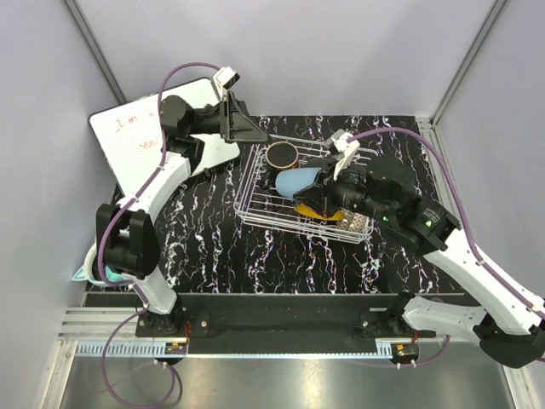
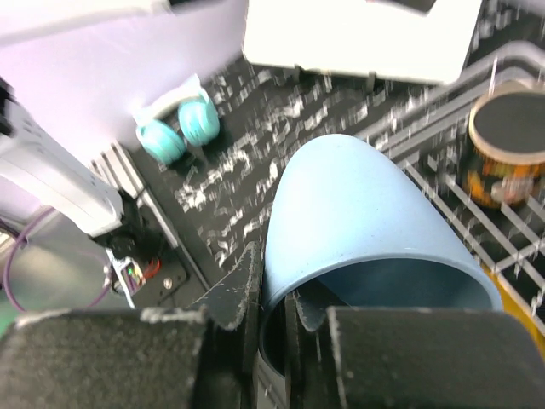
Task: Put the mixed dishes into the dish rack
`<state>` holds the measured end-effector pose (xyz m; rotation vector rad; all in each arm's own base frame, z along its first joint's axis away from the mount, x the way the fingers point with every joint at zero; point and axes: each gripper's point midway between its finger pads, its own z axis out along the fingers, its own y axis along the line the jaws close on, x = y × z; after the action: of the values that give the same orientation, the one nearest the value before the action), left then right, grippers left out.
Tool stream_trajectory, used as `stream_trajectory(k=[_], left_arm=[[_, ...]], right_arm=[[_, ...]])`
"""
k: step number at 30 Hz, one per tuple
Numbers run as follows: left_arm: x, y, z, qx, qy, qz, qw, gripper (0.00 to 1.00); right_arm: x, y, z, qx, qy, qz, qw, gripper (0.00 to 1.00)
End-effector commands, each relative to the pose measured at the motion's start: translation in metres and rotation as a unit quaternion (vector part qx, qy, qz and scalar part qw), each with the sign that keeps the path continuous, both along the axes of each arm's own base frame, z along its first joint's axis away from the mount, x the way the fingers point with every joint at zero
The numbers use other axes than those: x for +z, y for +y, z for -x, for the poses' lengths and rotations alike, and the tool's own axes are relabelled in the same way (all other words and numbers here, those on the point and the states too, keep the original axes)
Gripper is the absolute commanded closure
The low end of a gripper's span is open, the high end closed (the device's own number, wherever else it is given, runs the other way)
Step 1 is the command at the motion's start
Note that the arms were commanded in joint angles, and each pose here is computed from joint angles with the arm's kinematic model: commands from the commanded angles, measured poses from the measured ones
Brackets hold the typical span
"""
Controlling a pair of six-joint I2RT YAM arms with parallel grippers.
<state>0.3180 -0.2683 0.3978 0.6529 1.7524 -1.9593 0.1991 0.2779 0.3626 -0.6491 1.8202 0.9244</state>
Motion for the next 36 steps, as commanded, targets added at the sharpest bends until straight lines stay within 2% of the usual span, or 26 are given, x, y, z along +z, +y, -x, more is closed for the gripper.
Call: stream_trajectory(k=[1,17,24,32,36], left_arm=[[0.029,0.006,0.042,-0.043,-0.05,0.021,0.998,0.16],[0.016,-0.001,0.059,-0.05,-0.026,0.024,0.998,0.17],[0.025,0.0,0.071,-0.051,-0.028,0.03,0.998,0.17],[0.041,0.001,0.077,-0.048,-0.041,0.041,0.997,0.17],[0.041,0.001,0.076,-0.047,-0.042,0.043,0.997,0.2]], right_arm=[[0.05,0.008,0.001,0.025,-0.094,-0.07,0.993,1.0],[0.07,0.037,-0.022,0.059,-0.122,-0.113,0.984,1.0],[0.08,0.041,-0.039,0.057,-0.151,-0.167,0.973,1.0],[0.059,0.058,-0.052,0.071,-0.129,-0.205,0.967,1.0],[0.046,0.067,-0.059,0.08,-0.114,-0.197,0.97,1.0]])
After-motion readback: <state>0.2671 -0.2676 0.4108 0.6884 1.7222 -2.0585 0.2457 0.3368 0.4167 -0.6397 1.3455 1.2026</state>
